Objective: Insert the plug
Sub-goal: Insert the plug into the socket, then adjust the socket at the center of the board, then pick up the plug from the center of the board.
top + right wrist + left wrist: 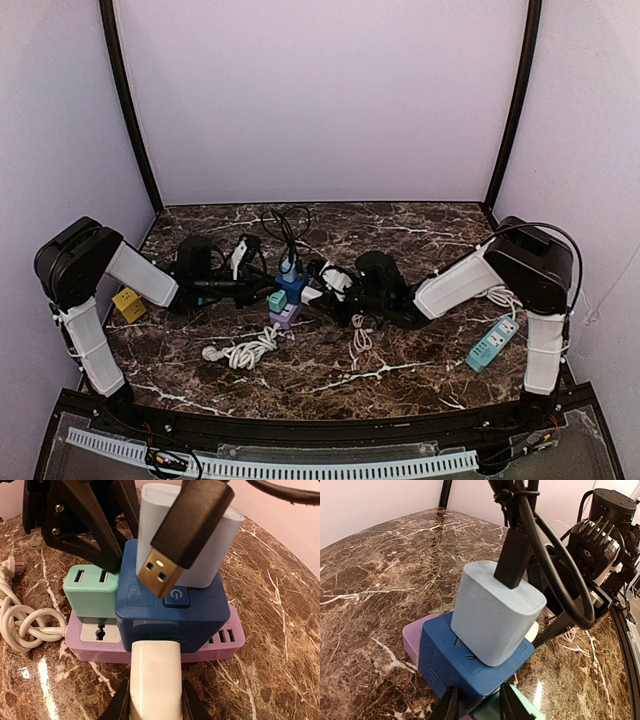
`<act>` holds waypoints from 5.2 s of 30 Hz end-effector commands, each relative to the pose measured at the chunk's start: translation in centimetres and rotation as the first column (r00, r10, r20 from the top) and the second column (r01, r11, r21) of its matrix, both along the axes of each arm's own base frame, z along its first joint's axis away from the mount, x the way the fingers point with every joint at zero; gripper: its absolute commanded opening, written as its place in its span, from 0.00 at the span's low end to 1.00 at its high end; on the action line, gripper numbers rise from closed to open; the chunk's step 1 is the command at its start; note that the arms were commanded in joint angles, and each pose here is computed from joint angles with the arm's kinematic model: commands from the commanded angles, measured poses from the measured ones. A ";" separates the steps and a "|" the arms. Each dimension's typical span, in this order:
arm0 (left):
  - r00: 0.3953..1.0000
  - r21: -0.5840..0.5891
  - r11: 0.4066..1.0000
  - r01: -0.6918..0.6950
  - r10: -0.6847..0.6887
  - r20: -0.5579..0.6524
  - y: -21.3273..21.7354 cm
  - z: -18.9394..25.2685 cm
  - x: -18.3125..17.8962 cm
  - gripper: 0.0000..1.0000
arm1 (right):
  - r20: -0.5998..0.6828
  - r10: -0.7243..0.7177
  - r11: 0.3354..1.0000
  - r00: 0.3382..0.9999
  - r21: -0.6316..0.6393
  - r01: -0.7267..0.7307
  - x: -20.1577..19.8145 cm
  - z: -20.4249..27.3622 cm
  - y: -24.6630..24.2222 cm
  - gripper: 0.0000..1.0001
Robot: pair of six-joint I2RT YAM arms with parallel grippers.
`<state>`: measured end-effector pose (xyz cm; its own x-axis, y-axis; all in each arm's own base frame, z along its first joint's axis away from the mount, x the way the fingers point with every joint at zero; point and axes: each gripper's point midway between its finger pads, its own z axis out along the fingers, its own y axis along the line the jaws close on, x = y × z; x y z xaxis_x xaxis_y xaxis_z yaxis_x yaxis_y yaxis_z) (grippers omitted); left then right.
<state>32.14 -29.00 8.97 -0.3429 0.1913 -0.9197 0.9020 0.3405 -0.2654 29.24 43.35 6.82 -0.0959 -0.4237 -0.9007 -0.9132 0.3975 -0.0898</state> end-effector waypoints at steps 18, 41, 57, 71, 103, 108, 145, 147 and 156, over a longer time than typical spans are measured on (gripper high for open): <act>0.913 -0.072 0.931 0.359 -0.366 -0.178 -4.2 -3.0 -9.7 0.24 | 0.259 0.321 0.905 0.911 0.201 -0.376 -1.1 11.2 8.5 0.00; 0.993 0.137 0.984 0.114 -0.118 0.022 0.7 0.6 -5.5 0.70 | 0.078 0.177 0.984 0.981 -0.011 -0.177 -2.5 5.2 0.4 0.64; 0.767 0.289 0.715 -0.636 0.627 0.135 12.6 4.5 -1.4 0.75 | -0.421 -0.590 0.747 0.690 0.040 0.663 -1.3 8.7 -3.2 0.85; 0.564 -0.077 0.574 -0.815 0.817 0.120 19.1 9.8 -5.0 0.72 | -0.349 -0.680 0.711 0.645 -0.096 0.697 -4.7 4.9 3.9 0.79; 0.635 -0.247 0.636 -0.732 0.767 0.094 17.8 13.1 -6.1 0.72 | -0.235 -0.731 0.682 0.641 -0.268 0.680 -2.7 0.5 2.6 0.32; 0.637 -0.241 0.638 -0.731 0.765 0.091 17.8 12.9 -6.1 0.72 | -0.158 -0.660 0.734 0.734 -0.343 0.586 -2.8 -0.6 1.1 0.22; 0.934 0.870 0.352 -0.346 0.221 0.283 24.2 8.5 -7.5 0.90 | -0.137 -0.068 0.953 0.988 -0.301 0.023 -5.1 4.4 -2.6 0.78; 0.958 0.913 0.336 -0.233 0.241 0.156 24.3 6.9 -8.0 0.89 | -0.120 -0.064 0.962 0.991 -0.272 0.029 -5.3 5.8 -2.9 0.79; 0.928 0.893 0.412 -0.180 0.372 0.015 23.6 6.7 -2.9 0.77 | -0.068 -0.065 0.988 0.996 -0.145 0.055 -6.1 10.3 -4.3 0.81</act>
<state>27.37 -6.06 14.75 -0.5807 0.7754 -0.2482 0.7270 0.6311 0.2707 23.29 39.41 16.03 -0.2032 -0.5770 -0.7910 -0.9003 0.4277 -0.0807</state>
